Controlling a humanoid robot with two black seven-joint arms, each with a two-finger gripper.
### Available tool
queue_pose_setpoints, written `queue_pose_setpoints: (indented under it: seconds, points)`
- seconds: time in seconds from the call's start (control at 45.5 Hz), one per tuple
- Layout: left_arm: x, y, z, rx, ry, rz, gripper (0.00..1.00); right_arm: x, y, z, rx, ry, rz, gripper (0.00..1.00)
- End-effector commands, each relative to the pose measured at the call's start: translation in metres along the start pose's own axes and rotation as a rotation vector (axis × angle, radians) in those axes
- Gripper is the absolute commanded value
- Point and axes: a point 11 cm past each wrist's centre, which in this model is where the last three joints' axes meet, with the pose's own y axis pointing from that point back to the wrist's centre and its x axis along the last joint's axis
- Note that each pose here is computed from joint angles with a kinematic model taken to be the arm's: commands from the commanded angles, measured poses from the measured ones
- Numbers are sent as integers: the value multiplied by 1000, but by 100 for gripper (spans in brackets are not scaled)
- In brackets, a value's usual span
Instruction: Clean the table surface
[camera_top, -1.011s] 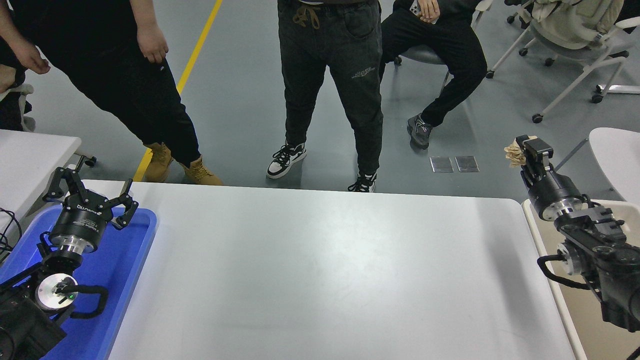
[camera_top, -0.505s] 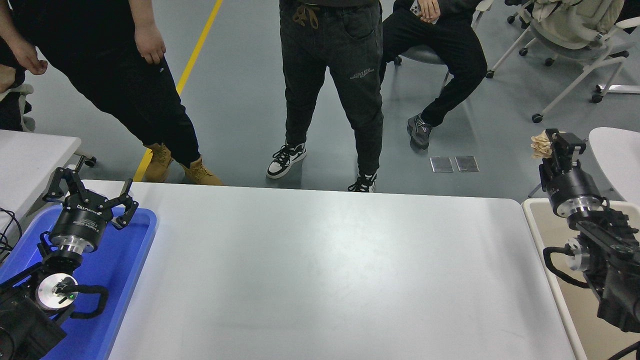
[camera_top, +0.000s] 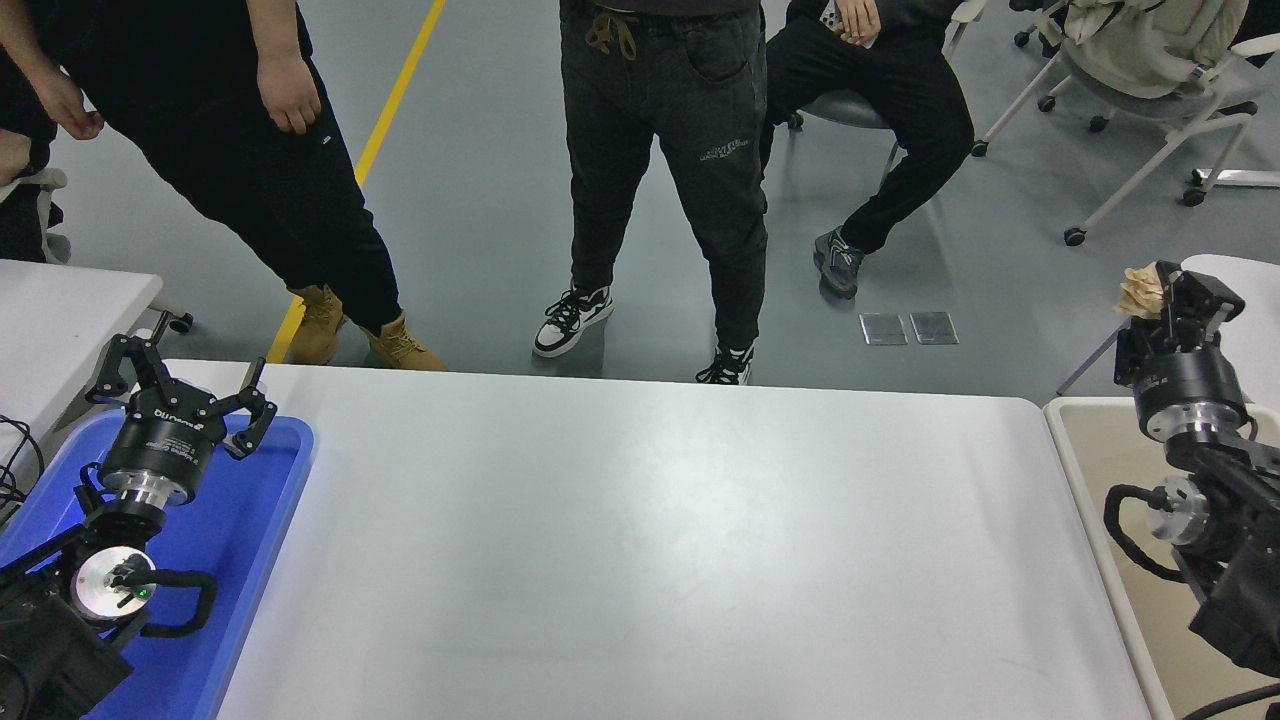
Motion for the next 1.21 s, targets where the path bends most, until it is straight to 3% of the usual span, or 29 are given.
queue_pose_setpoints:
  seconds: [0.0,0.33,0.484,0.659,1.187]
  points:
    - [0,0,0,0,0,0,100,4,2,2,0,-30,8,0]
    - [0,0,0,0,0,0,100,10,3,2,-5,-6,14,0]
    - [0,0,0,0,0,0,100,65,5,-5,-31,148,106,0]
    - [0,0,0,0,0,0,100,95,6,-11,-77,317,144,0]
    - [0,0,0,0,0,0,100,123,37,43,-551,598,128,0]
